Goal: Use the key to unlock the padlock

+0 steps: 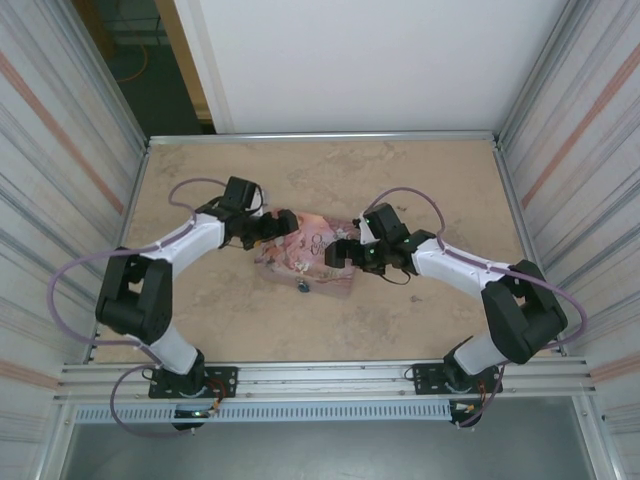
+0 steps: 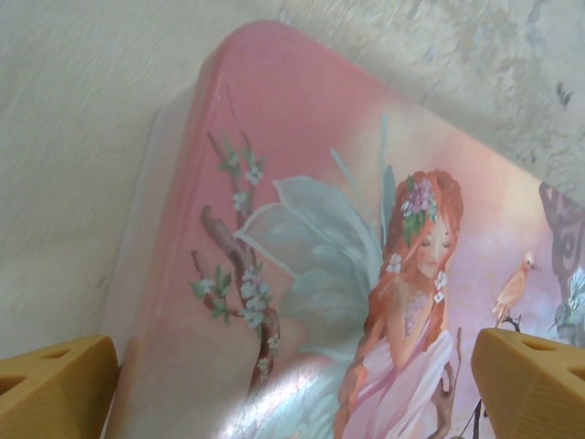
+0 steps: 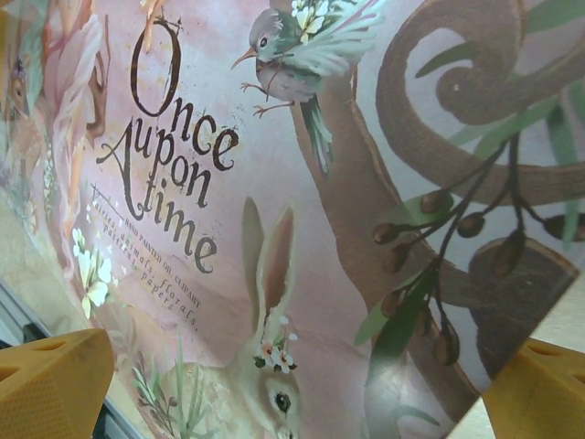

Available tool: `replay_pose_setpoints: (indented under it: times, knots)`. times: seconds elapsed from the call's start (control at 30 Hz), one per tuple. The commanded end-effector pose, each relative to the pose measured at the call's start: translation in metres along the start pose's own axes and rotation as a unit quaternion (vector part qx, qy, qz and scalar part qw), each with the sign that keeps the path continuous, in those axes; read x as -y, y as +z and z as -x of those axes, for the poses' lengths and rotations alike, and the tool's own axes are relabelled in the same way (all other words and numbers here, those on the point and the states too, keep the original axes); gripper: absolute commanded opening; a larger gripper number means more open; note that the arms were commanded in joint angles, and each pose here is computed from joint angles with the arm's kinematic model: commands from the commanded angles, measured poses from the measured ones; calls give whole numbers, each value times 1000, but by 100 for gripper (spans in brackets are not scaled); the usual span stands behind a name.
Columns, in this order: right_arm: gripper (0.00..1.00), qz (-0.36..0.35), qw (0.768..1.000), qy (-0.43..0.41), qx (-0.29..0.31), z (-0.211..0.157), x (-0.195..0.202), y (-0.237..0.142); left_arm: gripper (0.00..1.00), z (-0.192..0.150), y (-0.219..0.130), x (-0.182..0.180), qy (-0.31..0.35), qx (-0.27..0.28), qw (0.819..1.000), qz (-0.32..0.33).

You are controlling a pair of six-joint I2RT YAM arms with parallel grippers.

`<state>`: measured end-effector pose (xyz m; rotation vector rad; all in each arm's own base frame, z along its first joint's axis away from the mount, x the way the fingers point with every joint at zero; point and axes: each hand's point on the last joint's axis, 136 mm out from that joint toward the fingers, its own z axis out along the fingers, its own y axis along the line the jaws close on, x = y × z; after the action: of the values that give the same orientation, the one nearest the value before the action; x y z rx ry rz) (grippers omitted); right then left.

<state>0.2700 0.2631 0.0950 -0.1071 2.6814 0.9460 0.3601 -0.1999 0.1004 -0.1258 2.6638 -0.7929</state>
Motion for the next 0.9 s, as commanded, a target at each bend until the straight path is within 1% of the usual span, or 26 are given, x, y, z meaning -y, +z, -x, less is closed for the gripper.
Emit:
replay_pose_setpoints:
  times: [0.0,0.23,0.43,0.6,0.73,0.87]
  knots:
    - [100,60,997,-17,54,28,-29,-18,99,10,5,51,44,-13,995,-84]
    - [100,49,996,1,76,46,-14,-23,99,30,31,56,51,-27,995,-81]
    - [99,9,996,17,91,49,7,-29,99,37,32,55,55,-21,996,-72]
    - [99,-44,993,21,105,49,25,-41,99,48,17,47,53,-1,997,-59]
    - [99,-85,989,28,119,49,41,-59,99,63,-8,41,50,27,997,-55]
    - [99,-120,983,24,133,43,51,-85,99,67,-37,42,64,55,995,-55]
